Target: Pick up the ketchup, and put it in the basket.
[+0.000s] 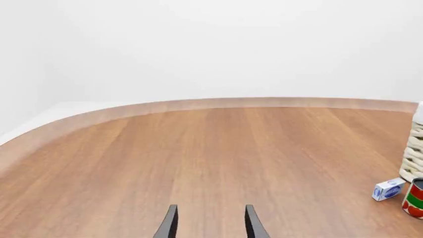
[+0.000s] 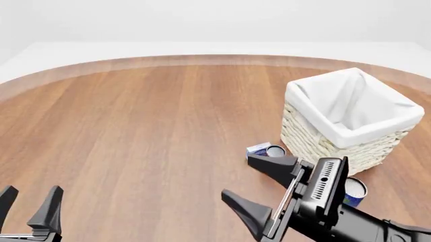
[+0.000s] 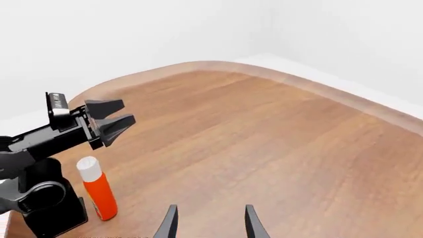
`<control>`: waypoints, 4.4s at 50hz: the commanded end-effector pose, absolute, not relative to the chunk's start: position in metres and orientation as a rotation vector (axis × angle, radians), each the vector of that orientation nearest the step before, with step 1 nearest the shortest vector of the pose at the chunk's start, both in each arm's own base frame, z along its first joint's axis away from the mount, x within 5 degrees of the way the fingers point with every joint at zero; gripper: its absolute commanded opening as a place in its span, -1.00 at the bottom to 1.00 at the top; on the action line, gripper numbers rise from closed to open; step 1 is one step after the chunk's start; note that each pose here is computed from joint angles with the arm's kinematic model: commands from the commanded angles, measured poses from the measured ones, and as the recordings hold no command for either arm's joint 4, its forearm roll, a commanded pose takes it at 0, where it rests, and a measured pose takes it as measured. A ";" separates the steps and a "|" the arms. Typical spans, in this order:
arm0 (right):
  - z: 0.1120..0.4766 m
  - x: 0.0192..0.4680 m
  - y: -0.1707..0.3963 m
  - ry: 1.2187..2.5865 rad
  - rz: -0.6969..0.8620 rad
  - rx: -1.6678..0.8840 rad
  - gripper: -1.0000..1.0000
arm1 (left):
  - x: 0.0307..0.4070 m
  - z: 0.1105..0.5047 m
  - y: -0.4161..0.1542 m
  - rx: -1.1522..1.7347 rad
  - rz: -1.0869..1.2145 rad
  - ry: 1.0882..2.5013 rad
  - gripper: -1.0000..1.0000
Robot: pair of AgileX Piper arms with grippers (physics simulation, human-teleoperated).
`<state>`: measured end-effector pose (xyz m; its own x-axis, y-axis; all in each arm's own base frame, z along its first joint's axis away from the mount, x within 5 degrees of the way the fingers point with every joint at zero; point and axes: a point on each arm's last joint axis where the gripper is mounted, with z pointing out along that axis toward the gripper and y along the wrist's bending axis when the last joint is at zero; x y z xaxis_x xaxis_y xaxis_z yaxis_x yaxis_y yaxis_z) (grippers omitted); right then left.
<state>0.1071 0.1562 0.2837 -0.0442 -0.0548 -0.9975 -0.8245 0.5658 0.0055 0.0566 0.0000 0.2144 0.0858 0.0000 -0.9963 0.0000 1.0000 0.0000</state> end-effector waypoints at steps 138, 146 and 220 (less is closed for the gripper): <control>0.235 0.028 0.350 1.750 1.260 -1.078 1.00 | 0.057 0.214 0.000 0.000 0.000 1.485 1.00; 0.234 0.027 0.355 1.760 1.264 -1.080 1.00 | 0.057 0.214 0.000 0.000 0.000 1.485 1.00; 0.208 0.055 0.388 1.848 1.162 -1.061 1.00 | 0.057 0.214 0.000 0.000 0.000 1.485 1.00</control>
